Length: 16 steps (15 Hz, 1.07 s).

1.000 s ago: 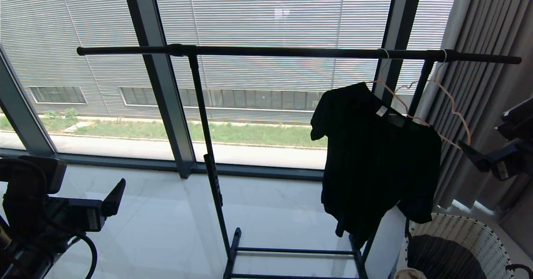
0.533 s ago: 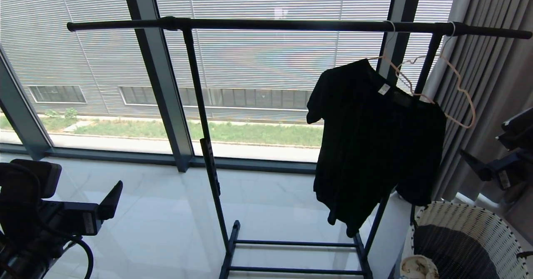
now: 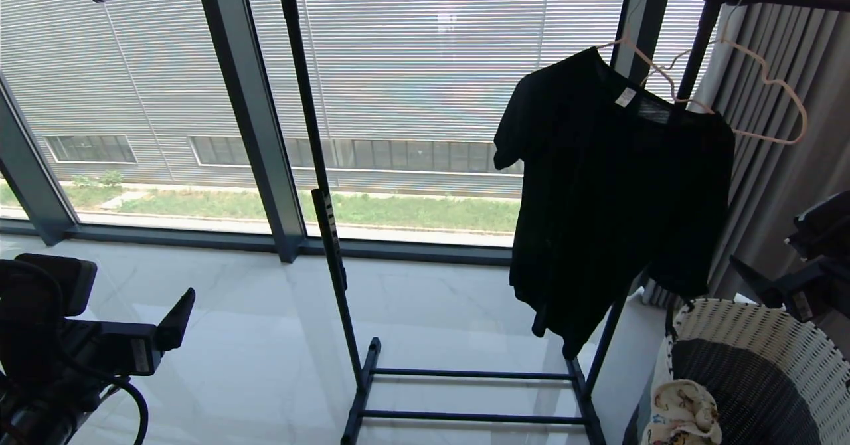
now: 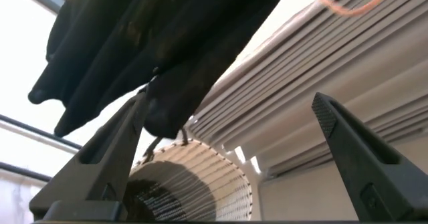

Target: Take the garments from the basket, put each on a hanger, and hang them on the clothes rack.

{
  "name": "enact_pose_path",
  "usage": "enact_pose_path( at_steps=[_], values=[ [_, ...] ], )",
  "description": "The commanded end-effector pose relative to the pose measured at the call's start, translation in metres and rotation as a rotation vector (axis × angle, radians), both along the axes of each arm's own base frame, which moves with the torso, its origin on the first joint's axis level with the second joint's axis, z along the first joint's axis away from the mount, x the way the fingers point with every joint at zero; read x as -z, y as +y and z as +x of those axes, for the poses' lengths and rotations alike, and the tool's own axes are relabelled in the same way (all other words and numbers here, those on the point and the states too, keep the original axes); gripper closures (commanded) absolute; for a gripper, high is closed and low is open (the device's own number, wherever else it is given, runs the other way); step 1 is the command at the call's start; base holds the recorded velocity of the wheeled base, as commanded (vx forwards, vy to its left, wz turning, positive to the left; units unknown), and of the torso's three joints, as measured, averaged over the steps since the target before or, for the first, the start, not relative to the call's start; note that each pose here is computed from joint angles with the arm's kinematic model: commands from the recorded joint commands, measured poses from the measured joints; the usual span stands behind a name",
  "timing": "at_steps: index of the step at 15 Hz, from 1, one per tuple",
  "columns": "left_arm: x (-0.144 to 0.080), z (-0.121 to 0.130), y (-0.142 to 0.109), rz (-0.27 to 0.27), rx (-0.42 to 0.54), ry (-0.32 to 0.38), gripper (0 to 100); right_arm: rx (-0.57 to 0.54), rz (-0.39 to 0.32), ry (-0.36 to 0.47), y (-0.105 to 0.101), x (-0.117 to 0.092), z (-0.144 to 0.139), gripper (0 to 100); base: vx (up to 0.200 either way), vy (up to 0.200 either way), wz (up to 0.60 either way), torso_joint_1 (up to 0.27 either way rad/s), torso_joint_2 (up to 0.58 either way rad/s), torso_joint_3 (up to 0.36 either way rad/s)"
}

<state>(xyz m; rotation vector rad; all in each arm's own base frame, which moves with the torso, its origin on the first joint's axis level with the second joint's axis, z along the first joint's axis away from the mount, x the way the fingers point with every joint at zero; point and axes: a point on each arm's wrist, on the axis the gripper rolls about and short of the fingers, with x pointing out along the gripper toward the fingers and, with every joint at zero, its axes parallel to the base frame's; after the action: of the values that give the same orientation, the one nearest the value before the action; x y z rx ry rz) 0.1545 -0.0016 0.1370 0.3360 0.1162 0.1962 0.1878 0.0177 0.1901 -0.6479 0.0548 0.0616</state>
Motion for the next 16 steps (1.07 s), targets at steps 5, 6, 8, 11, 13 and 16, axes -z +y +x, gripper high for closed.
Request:
enact_pose_path(
  at_steps=[5,6,8,11,13,16],
  values=[
    [0.002,0.002,0.000,0.003,0.002,0.014,0,0.112,-0.009,0.097,-0.022,0.021,0.008,0,0.000,0.000,0.00,-0.123,0.42,0.289],
    [0.001,0.003,0.000,0.001,0.003,0.010,0,0.154,-0.040,0.146,-0.031,0.032,0.008,0,0.200,0.000,0.00,-0.036,0.15,0.124],
    [0.000,0.008,-0.001,0.004,0.008,0.011,0,0.156,-0.079,0.250,-0.040,0.054,0.005,0,0.200,0.000,0.00,-0.017,0.07,0.049],
    [-0.005,0.019,-0.002,0.003,0.008,-0.006,0,0.120,-0.083,0.379,-0.039,0.081,0.011,0,0.200,0.000,0.00,-0.001,0.02,0.033],
    [-0.007,0.022,-0.002,0.003,0.008,-0.014,0,0.072,-0.067,0.448,-0.039,0.095,0.017,0,0.000,0.000,0.00,0.000,0.00,0.000],
    [-0.007,0.021,-0.003,0.003,0.011,-0.011,0,0.050,-0.072,0.548,-0.038,0.116,0.022,0,0.000,0.000,0.00,0.000,0.00,0.000]
  ],
)
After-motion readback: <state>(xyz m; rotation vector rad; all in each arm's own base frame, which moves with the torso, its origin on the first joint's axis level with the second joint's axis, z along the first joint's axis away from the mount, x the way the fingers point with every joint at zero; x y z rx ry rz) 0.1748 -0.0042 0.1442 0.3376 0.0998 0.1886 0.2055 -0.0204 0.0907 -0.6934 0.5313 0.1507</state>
